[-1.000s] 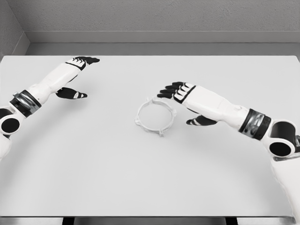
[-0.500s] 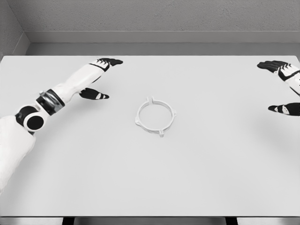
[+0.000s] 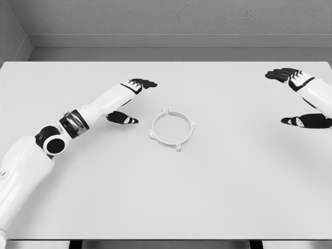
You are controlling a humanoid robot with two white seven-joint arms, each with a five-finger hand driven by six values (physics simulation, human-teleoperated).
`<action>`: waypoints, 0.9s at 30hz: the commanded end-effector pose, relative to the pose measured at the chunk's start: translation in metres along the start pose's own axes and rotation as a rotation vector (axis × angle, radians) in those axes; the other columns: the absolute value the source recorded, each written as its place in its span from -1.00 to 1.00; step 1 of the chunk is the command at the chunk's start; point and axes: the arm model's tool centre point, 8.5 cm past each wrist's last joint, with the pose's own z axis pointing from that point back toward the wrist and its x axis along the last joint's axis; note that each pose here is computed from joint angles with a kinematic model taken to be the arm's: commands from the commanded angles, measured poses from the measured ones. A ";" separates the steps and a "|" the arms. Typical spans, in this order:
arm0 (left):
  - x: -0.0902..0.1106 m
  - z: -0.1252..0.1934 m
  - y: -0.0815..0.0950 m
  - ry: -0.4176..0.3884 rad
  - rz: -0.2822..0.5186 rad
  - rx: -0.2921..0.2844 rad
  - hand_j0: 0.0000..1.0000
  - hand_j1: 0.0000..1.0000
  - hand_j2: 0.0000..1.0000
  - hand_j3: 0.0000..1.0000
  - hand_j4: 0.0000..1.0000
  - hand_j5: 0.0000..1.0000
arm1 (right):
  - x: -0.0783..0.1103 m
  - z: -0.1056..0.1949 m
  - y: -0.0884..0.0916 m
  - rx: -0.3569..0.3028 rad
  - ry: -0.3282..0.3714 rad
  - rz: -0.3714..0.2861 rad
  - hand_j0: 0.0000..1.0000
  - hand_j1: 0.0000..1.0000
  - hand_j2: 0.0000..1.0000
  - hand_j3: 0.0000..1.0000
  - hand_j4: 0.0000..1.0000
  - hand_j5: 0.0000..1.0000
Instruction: Assemble PVC drainage pipe clamps
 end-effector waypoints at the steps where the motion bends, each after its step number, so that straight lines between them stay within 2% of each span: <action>1: 0.003 0.000 0.003 -0.010 -0.002 0.006 1.00 1.00 1.00 1.00 1.00 1.00 | 0.003 -0.004 0.004 0.011 -0.015 -0.011 1.00 1.00 1.00 1.00 1.00 1.00; 6: 0.001 0.004 0.000 -0.003 -0.001 -0.002 1.00 1.00 1.00 1.00 1.00 1.00 | 0.004 -0.007 0.005 0.016 -0.024 -0.012 1.00 1.00 1.00 1.00 1.00 1.00; 12: 0.007 0.009 -0.019 -0.008 0.025 -0.025 1.00 1.00 1.00 1.00 1.00 1.00 | 0.005 -0.008 0.006 0.017 -0.026 -0.014 1.00 1.00 1.00 1.00 1.00 1.00; 27: 0.013 0.005 -0.027 -0.024 0.033 -0.035 1.00 1.00 1.00 1.00 1.00 1.00 | 0.007 -0.015 0.008 0.013 -0.043 -0.019 1.00 1.00 1.00 1.00 1.00 1.00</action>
